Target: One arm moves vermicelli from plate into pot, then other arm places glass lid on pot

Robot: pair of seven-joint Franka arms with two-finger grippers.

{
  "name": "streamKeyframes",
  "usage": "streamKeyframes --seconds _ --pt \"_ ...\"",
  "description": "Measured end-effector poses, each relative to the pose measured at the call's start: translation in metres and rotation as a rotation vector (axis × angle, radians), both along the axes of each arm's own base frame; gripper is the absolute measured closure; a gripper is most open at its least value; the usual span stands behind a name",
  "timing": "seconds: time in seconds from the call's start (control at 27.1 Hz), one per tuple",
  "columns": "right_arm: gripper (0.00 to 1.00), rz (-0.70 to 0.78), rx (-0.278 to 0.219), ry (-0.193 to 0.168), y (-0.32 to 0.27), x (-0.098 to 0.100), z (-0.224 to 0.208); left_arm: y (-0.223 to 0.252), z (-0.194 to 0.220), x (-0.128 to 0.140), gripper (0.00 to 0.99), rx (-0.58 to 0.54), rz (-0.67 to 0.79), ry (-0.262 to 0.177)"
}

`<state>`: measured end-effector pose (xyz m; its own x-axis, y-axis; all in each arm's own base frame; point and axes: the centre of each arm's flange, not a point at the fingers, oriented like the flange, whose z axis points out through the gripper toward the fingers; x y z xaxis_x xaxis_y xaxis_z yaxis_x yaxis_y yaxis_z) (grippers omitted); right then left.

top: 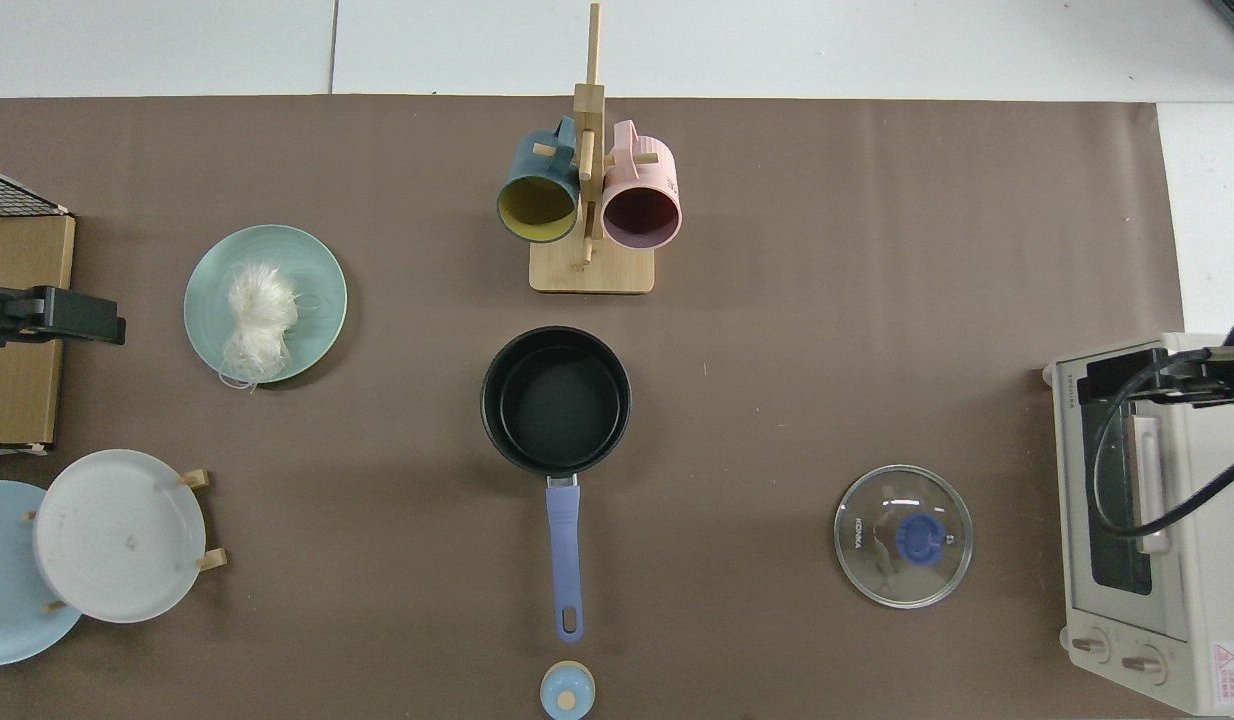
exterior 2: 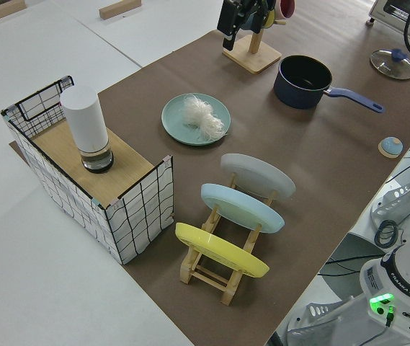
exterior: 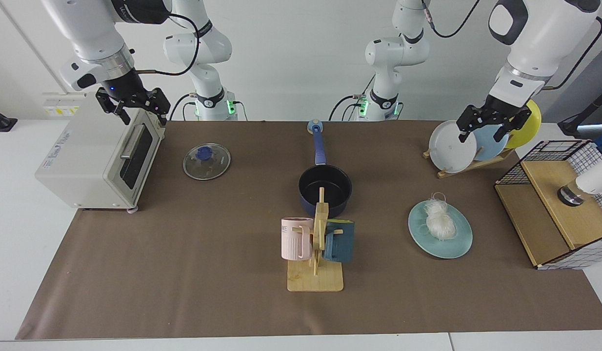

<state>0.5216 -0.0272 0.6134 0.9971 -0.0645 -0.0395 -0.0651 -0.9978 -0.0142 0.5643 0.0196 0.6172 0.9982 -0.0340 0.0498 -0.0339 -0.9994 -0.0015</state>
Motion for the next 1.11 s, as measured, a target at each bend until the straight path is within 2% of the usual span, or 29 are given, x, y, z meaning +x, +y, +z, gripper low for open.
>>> streamKeyframes --seconds 1.11 --pt "0.0 0.009 0.001 -0.021 0.005 -0.006 0.011 0.0 0.0 0.0 0.0 0.0 0.0 0.0"
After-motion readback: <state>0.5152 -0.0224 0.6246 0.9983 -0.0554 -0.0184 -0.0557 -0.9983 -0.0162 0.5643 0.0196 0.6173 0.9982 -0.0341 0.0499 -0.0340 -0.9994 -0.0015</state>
